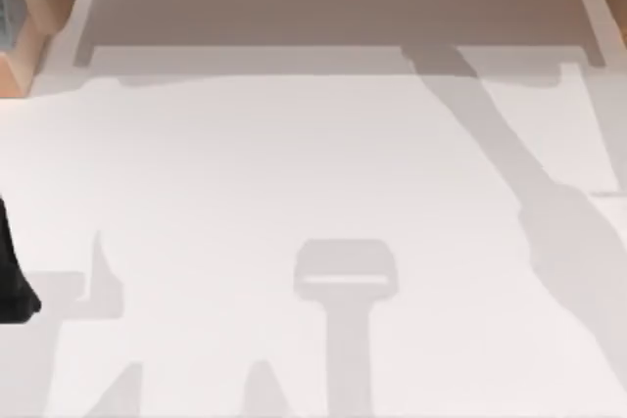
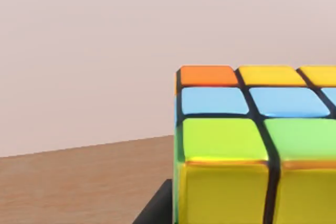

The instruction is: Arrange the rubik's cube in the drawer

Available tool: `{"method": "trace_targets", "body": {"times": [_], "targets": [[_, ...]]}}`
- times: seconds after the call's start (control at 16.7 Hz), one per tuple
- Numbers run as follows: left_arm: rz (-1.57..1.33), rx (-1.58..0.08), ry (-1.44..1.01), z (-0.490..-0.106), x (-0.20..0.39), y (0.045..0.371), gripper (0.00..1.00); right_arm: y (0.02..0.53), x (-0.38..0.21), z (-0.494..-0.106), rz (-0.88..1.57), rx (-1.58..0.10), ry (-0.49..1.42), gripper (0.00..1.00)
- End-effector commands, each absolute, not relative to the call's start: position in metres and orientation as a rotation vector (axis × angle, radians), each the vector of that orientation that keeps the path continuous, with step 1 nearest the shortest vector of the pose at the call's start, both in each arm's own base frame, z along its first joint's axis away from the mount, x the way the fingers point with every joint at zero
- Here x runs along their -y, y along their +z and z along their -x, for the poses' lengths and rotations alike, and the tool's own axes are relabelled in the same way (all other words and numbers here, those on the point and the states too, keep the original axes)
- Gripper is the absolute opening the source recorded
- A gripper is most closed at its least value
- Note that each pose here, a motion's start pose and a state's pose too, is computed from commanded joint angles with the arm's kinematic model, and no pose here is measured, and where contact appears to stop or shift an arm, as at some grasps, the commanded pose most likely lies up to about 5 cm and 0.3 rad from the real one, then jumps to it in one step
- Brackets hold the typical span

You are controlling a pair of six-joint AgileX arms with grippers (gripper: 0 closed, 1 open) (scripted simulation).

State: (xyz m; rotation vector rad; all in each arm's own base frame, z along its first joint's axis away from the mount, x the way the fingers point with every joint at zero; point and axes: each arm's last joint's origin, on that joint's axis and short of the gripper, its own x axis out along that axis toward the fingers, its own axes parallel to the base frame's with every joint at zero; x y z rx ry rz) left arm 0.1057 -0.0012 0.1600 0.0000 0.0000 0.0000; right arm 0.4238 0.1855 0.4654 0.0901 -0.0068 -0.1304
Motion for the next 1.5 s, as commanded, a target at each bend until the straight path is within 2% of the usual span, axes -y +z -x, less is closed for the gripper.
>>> {"method": "trace_targets", "body": {"times": [0.36, 0.66, 0.9, 1.14, 1.32, 1.5], "targets": [[0.0, 0.0, 0.0, -0.106, 0.001, 0.16, 1.0, 0.508, -0.056, -0.4, -0.092, -0.139, -0.363, 0.0], [0.0, 0.0, 0.0, -0.106, 0.001, 0.16, 1.0, 0.483, 0.04, -0.394, -0.002, -0.472, -0.504, 0.0], [0.0, 0.0, 0.0, -0.106, 0.001, 0.16, 1.0, 0.409, 0.105, -0.421, 0.06, -0.892, -0.464, 0.0], [0.0, 0.0, 0.0, -0.106, 0.001, 0.16, 1.0, 0.308, 0.156, -0.45, 0.046, -1.288, -0.287, 0.0], [0.0, 0.0, 0.0, -0.106, 0.001, 0.16, 1.0, 0.231, 0.177, -0.466, 0.003, -1.492, -0.121, 0.0], [0.0, 0.0, 0.0, -0.106, 0.001, 0.16, 1.0, 0.187, 0.182, -0.473, -0.023, -1.576, -0.011, 0.0]]}}
